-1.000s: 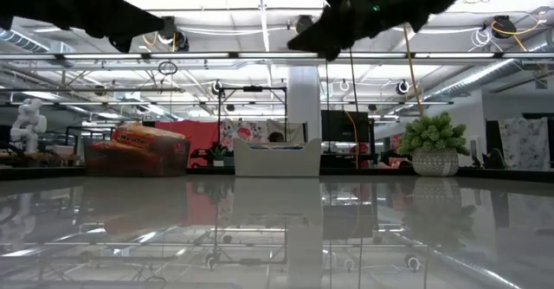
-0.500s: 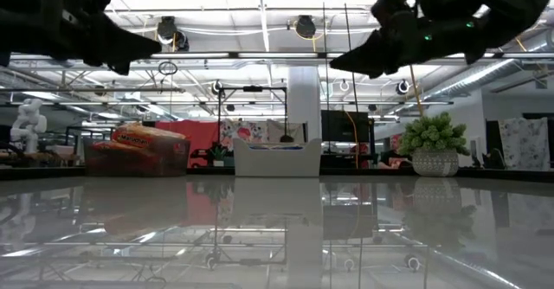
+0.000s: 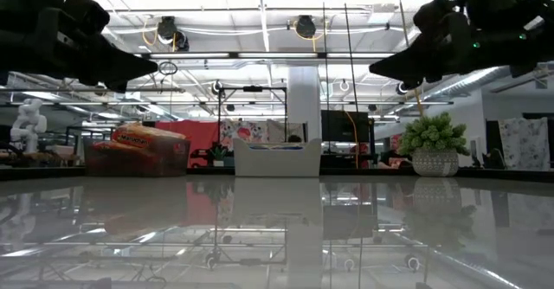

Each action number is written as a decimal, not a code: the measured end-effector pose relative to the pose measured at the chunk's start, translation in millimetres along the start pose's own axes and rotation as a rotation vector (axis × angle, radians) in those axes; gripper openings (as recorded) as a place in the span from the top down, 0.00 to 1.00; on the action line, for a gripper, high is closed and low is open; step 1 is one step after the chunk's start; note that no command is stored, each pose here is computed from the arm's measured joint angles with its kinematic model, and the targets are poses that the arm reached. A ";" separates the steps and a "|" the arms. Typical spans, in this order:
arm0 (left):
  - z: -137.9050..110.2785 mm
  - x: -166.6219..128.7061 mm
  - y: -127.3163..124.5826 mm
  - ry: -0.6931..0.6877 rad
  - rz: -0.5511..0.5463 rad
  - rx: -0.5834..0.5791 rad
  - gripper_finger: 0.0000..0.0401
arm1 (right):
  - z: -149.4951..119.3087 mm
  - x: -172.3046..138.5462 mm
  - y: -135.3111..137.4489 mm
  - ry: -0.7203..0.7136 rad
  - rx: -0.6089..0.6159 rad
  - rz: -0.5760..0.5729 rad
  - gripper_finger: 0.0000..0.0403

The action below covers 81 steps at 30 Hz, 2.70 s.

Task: Sort Maruchan noodles
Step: Return to Home Position

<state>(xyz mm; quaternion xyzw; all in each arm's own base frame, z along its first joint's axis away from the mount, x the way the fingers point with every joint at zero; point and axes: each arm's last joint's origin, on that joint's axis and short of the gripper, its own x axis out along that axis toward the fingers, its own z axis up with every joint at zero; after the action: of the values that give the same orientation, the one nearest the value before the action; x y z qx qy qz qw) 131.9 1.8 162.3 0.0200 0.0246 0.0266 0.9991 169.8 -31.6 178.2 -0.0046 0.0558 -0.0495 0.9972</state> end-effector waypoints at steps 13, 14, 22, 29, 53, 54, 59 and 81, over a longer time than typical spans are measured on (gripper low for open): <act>2.3 0.0 -0.1 -0.024 -0.003 -0.009 0.99 | -26.0 -20.8 4.9 0.013 0.017 -0.111 1.00; 2.6 0.0 -0.1 -0.026 -0.002 0.002 0.99 | -28.3 -21.5 5.6 0.020 0.016 -0.125 1.00; 7.2 -0.2 0.2 -0.073 0.004 0.059 0.99 | -27.3 -21.5 13.3 0.007 -0.004 -0.095 1.00; 7.0 -0.1 3.0 -0.070 0.025 0.056 0.99 | -24.3 -23.0 17.5 -0.017 -0.027 -0.179 1.00; 10.3 -0.3 4.2 -0.104 0.008 0.020 0.99 | -10.5 -51.9 27.1 -0.122 -0.063 0.016 1.00; 10.3 -0.3 4.2 -0.104 0.008 0.020 0.99 | -9.8 -53.6 26.9 -0.129 -0.060 0.017 1.00; 10.2 -0.3 4.2 -0.104 0.008 0.020 0.99 | -5.3 -61.5 26.0 -0.186 -0.053 0.019 1.00; 8.9 -0.2 4.1 -0.090 0.006 0.004 0.99 | -7.2 -74.5 24.4 -0.206 -0.020 0.025 1.00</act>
<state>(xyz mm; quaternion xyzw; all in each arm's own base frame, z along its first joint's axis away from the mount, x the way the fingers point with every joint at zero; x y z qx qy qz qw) 132.0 5.5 171.3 0.0234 -0.0201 0.0287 0.9991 97.6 0.1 178.9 -0.0188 -0.0464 -0.0357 0.9981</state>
